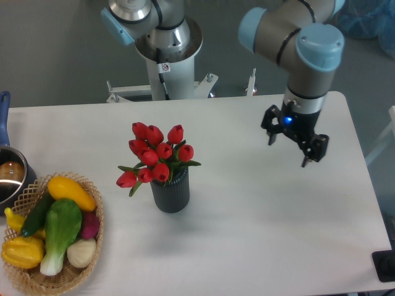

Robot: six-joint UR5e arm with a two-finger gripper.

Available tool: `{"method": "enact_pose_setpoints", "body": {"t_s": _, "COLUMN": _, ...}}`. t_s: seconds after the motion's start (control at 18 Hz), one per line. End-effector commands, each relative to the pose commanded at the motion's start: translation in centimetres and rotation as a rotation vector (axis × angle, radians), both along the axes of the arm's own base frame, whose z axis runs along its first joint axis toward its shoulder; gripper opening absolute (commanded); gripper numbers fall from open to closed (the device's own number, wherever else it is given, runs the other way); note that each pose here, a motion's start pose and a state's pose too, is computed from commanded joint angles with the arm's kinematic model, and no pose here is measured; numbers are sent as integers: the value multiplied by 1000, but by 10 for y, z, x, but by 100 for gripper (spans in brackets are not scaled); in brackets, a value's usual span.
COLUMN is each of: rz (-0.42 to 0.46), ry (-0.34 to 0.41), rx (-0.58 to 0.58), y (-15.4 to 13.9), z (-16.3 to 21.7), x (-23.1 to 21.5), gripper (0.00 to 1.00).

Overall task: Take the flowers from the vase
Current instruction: 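Move the open gripper toward the red tulips in the dark vase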

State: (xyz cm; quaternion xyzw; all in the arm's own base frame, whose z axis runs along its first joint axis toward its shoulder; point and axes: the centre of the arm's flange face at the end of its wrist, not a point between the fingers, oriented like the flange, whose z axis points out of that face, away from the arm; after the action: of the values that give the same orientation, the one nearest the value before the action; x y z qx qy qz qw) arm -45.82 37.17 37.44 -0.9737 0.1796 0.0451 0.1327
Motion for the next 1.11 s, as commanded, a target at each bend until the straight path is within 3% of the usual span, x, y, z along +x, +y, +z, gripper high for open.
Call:
{"method": "enact_pose_setpoints", "body": {"t_s": 0.22, "rz": -32, "ry": 19, "rx": 44, "y": 2, "z": 26, "x": 41, "gripper": 100}}
{"method": "enact_pose_setpoints", "body": {"t_s": 0.39, "rz": -54, "ry": -31, "rx": 150, "y": 2, "z": 34, "x": 67, "gripper": 100}}
{"method": "enact_pose_setpoints", "body": {"t_s": 0.56, "rz": -70, "ry": -33, "rx": 177, "y": 5, "z": 41, "x": 77, "gripper": 100}}
{"method": "enact_pose_setpoints", "body": {"t_s": 0.67, "rz": -100, "ry": -80, "rx": 235, "y": 21, "z": 39, "x": 93, "gripper": 100}}
{"method": "enact_pose_setpoints", "body": {"t_s": 0.78, "rz": -66, "ry": -171, "rx": 287, "y": 28, "z": 22, "x": 102, "gripper": 100}}
{"method": "enact_pose_setpoints", "body": {"t_s": 1.11, "rz": -82, "ry": -244, "rx": 349, "y": 35, "z": 3, "x": 100, "gripper": 100}}
